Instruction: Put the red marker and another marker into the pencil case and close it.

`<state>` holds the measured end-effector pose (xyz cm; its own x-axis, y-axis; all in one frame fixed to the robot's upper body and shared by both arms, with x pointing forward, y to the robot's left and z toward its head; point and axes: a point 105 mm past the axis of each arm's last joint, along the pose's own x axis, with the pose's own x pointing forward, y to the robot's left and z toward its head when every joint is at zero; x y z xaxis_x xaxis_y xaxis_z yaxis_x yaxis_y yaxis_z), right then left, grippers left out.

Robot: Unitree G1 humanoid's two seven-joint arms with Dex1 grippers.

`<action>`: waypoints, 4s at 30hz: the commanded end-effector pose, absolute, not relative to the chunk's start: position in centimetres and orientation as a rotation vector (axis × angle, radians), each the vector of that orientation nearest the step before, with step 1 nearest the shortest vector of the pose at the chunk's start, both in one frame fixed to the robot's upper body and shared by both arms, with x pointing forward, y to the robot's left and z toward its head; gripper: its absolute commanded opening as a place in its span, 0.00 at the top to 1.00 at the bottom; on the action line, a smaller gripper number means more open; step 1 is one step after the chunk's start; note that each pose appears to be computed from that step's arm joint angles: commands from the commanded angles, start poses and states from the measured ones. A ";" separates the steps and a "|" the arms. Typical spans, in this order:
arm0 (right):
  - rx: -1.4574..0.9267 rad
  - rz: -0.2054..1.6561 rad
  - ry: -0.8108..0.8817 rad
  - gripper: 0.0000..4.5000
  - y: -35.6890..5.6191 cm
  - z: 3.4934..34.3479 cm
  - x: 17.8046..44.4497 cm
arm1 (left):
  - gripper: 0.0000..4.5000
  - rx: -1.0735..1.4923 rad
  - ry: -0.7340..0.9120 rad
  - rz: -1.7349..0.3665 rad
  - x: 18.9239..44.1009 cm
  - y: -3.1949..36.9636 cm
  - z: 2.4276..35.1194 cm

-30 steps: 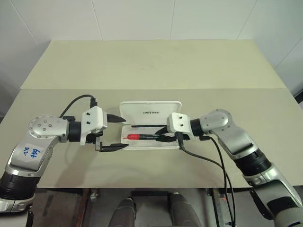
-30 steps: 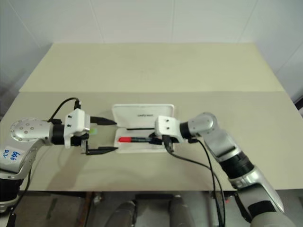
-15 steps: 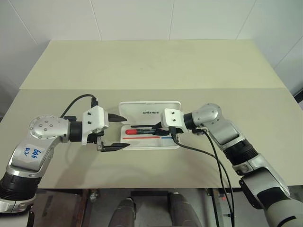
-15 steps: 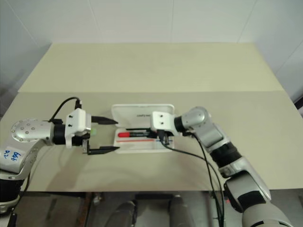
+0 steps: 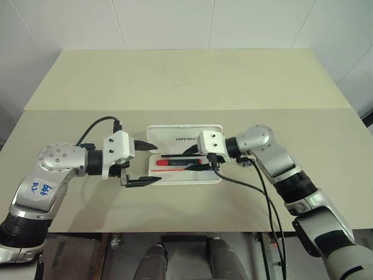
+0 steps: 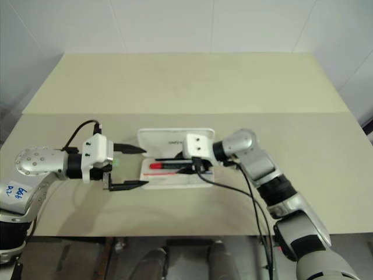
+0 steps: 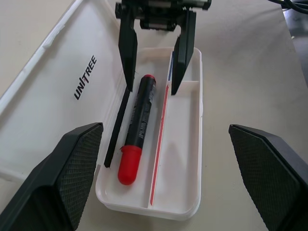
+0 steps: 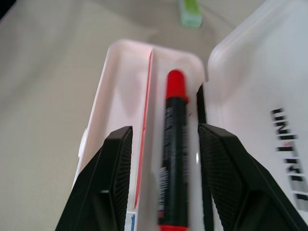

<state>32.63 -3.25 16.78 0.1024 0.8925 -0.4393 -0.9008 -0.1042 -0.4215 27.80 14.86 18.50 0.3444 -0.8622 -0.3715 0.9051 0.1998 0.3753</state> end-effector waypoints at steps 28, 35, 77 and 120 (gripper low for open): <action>-0.605 1.126 -0.205 0.01 -15.2 25.3 27.4 | 0.00 0.456 0.003 -1.112 27.5 18.1 19.3; -0.550 1.229 -0.224 0.01 -13.1 25.1 26.4 | 0.00 0.442 -0.011 -1.044 28.1 18.8 19.8; -0.450 1.189 -0.291 0.01 -10.6 24.3 27.8 | 0.00 0.853 0.389 -0.980 34.2 30.2 17.3; -0.430 1.153 -0.316 0.00 -10.2 24.5 27.5 | 0.76 0.735 0.034 -0.850 35.9 28.0 19.5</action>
<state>28.19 -10.30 23.38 0.3869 0.9220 -0.0137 -0.8276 0.3406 -0.4461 35.78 28.29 16.41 0.6324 -0.6386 -0.4386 0.7592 0.3983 0.5148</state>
